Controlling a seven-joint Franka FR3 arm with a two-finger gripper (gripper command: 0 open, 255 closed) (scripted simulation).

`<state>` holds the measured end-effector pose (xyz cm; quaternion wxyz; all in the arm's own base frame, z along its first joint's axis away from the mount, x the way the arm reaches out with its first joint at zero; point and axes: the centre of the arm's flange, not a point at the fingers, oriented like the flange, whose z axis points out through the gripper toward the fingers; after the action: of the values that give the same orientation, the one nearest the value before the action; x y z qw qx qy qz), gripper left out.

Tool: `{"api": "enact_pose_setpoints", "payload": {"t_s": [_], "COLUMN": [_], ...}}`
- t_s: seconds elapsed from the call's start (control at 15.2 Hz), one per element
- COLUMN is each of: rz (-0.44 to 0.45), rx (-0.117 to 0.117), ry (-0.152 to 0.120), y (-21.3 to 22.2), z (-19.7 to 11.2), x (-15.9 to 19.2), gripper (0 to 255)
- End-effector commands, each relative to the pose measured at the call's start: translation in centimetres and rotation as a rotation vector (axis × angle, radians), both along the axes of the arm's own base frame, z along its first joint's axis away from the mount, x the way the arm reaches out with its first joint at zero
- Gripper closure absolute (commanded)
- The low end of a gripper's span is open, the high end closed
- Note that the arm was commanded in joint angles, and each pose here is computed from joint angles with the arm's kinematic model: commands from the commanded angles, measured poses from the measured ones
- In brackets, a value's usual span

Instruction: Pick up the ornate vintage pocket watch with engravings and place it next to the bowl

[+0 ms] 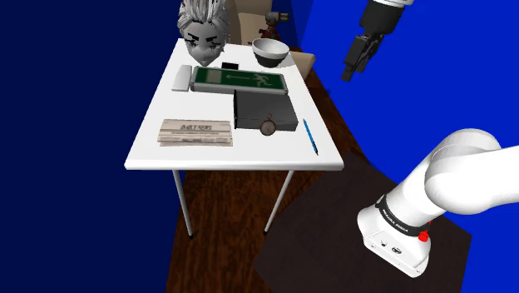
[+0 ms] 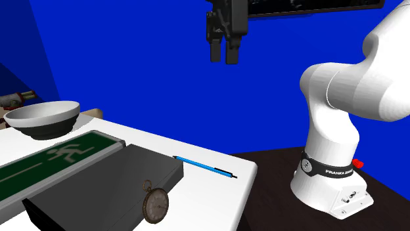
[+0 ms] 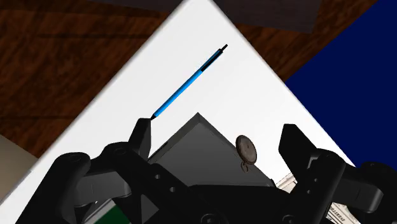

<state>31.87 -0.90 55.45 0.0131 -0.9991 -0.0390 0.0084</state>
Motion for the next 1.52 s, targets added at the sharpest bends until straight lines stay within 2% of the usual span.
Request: {"api": "enact_pose_setpoints", "payload": {"t_s": [0.0,0.66,1.39,1.45], "rz": [0.000,-0.268,-0.564,-0.580], "rx": [0.000,-0.163,-0.342,-0.352], "ry": [0.000,-0.103,-0.216,-0.222], "y": [0.0,10.5,18.5,18.8], "z": [0.0,-9.6,-21.1,-21.8], "x": [0.0,3.4,11.2,11.7], "gripper": [0,0,0,0]}}
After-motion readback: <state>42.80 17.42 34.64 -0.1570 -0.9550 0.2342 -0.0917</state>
